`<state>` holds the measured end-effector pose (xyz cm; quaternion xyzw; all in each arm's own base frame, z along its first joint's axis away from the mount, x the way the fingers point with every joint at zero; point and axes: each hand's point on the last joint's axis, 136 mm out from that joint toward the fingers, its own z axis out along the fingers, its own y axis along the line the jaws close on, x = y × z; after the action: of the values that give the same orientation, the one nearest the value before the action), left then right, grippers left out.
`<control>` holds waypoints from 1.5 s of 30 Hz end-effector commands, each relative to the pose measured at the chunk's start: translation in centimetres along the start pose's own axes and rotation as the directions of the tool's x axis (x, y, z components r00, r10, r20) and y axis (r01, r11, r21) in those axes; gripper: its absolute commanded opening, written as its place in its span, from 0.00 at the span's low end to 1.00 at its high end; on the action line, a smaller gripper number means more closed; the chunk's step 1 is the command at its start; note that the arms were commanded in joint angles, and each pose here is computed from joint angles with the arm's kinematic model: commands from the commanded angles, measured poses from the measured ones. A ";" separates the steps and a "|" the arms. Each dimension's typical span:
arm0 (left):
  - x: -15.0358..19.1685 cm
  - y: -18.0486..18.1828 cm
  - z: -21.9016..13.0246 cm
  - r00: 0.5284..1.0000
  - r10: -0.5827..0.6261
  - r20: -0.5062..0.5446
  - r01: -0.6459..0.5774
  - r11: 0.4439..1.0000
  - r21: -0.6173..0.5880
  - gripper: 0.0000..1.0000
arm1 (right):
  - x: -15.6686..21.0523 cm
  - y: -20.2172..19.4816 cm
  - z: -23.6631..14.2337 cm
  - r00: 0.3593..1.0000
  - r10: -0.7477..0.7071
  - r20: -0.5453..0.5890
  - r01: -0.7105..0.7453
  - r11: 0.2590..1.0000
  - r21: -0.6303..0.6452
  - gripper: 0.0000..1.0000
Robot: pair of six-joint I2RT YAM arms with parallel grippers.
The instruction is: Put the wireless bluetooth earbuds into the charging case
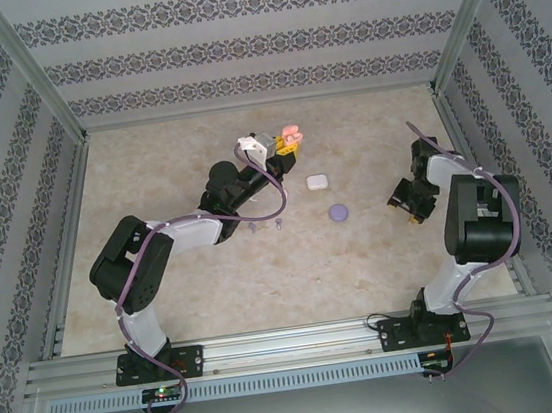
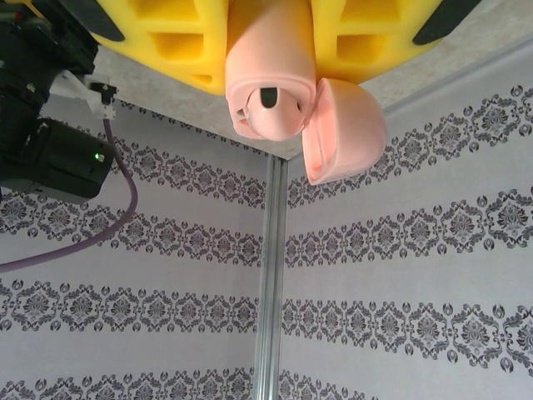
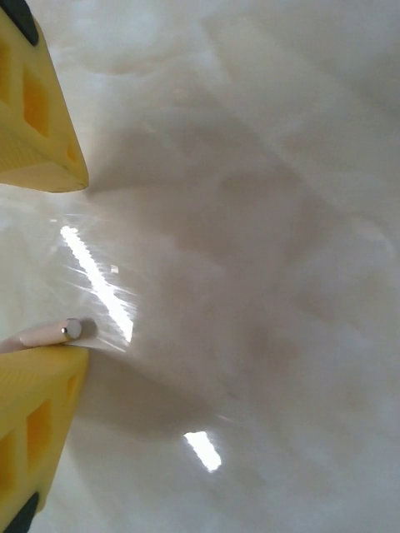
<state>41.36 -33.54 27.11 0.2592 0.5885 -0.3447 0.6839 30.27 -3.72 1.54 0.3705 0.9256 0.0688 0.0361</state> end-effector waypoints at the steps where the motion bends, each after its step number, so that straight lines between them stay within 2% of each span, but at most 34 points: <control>1: -2.3 -0.7 0.5 0.997 0.003 0.076 -0.005 1.000 0.027 0.00 | 2.2 0.3 -0.5 0.999 0.012 -0.030 -0.013 1.000 -0.026 0.51; 5: -2.5 -0.9 0.4 0.997 0.002 0.079 -0.004 1.000 0.029 0.00 | 4.8 1.1 -0.6 0.998 0.004 -0.056 -0.007 0.998 -0.060 0.51; 13: -3.4 -1.6 0.1 0.996 0.009 0.085 -0.012 0.999 0.039 0.00 | 11.0 5.7 -0.8 0.993 -0.074 -0.094 0.059 0.987 -0.153 0.51; 16: -3.7 -1.8 -0.2 0.997 0.018 0.082 -0.021 0.999 0.039 0.00 | 12.7 8.4 -1.5 0.990 -0.119 -0.076 0.103 0.976 -0.192 0.51; 19: -4.1 -1.9 -0.5 0.997 0.029 0.075 -0.032 0.999 0.040 0.00 | 12.8 9.7 -3.1 0.986 -0.165 -0.007 0.161 0.969 -0.189 0.53; 23: -4.4 -2.2 -0.9 0.998 0.038 0.058 -0.041 0.998 0.046 0.00 | 10.5 7.8 -4.8 0.984 -0.140 0.110 0.154 0.979 -0.134 0.59; 28: -4.8 -2.5 -1.3 0.998 0.045 0.053 -0.047 0.997 0.053 0.00 | 7.7 3.2 -4.7 0.988 -0.038 0.153 0.052 0.995 -0.088 0.64; 34: -5.2 -2.7 -1.7 0.997 0.049 0.051 -0.052 0.997 0.056 0.00 | 6.7 -0.4 -2.7 0.993 0.009 0.116 -0.006 1.000 -0.030 0.66; 45: -5.4 -2.8 -2.1 0.998 0.048 0.048 -0.050 0.997 0.051 0.00 | 7.7 -0.7 0.0 0.999 -0.001 0.047 0.002 0.999 -0.034 0.63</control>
<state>38.69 -32.74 30.83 0.2731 0.5745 -0.3448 0.6903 24.26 0.76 1.76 0.3813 0.9197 0.0668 0.0661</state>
